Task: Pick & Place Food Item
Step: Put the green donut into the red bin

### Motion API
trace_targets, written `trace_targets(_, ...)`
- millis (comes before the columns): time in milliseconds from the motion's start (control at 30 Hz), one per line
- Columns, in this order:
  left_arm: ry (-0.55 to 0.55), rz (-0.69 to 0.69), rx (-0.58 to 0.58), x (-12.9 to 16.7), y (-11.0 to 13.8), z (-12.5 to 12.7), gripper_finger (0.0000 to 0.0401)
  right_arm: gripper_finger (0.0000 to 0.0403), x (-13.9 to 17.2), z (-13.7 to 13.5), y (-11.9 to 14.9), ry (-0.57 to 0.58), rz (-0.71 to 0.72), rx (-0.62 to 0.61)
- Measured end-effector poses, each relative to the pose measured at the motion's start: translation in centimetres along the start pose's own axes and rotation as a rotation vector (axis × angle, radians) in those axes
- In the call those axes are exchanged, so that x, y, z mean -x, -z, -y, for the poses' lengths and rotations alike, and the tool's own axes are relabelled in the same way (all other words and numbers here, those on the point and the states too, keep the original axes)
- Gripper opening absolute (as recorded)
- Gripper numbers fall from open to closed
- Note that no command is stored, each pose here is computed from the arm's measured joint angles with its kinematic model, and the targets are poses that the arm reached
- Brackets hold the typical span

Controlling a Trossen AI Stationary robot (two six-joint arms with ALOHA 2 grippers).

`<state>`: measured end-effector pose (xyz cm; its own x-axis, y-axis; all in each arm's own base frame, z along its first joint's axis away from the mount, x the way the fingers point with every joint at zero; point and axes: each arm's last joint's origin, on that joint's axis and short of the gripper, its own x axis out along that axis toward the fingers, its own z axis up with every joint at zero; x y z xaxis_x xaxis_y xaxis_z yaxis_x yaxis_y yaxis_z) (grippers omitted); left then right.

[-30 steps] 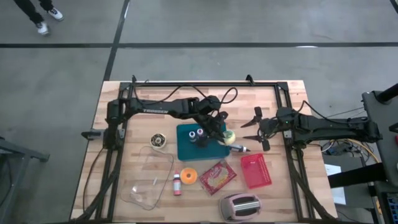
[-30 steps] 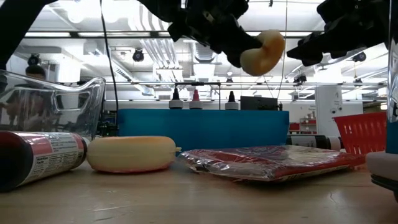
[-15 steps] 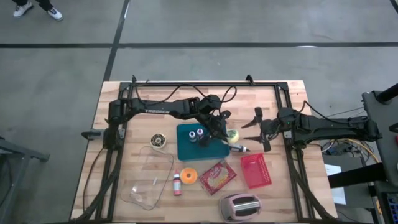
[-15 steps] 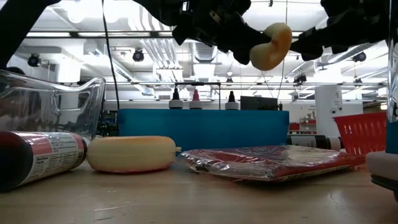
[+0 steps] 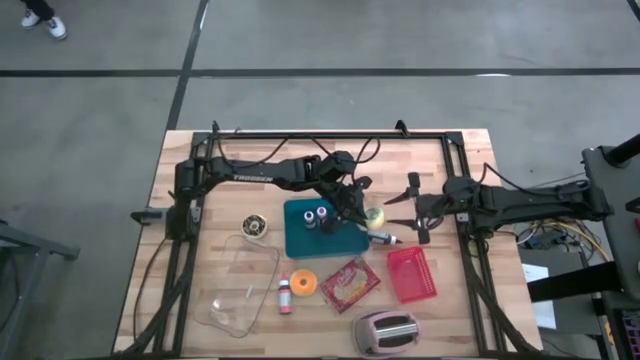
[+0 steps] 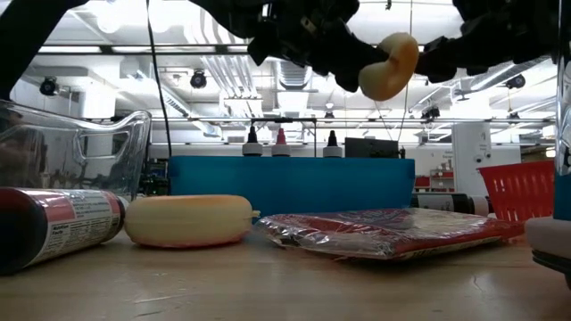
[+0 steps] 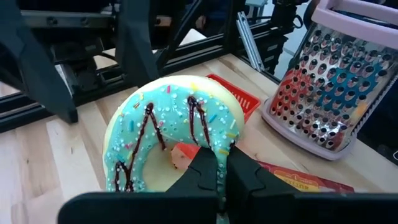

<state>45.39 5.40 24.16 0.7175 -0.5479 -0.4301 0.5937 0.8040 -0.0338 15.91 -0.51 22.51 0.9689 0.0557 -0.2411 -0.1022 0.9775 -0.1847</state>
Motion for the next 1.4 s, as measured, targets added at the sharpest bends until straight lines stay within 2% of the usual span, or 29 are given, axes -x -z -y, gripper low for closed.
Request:
trace_targets(200,0.003,0.002,-0.004,0.0,0.0,0.0,0.0003,0.0219,-1.7,0.4,-1.6,-0.020,-0.050,0.021)
trace_targets(500,0.020,-0.003,-0.007,0.0,0.2,0.1,0.0003,0.0219,-4.7,0.1,-3.0,-0.104,-0.217,0.036)
trace_targets(733,0.018,0.005,-0.016,0.0,0.2,0.0,0.0003,0.0215,-5.3,-0.3,-4.1,-0.137,-0.280,0.034)
trace_targets(833,0.021,0.006,-0.016,0.0,0.2,0.0,0.0003,0.0190,-5.1,-0.5,-4.6,-0.129,-0.283,0.030)
trace_targets(1200,0.018,0.008,-0.036,0.1,0.2,-0.1,0.0003,0.0029,-3.3,-0.8,-5.0,-0.073,-0.313,0.018)
trace_targets(1400,0.025,0.009,-0.034,0.1,0.2,0.0,0.0003,0.0014,-3.5,-0.7,-4.8,-0.050,-0.329,0.002)
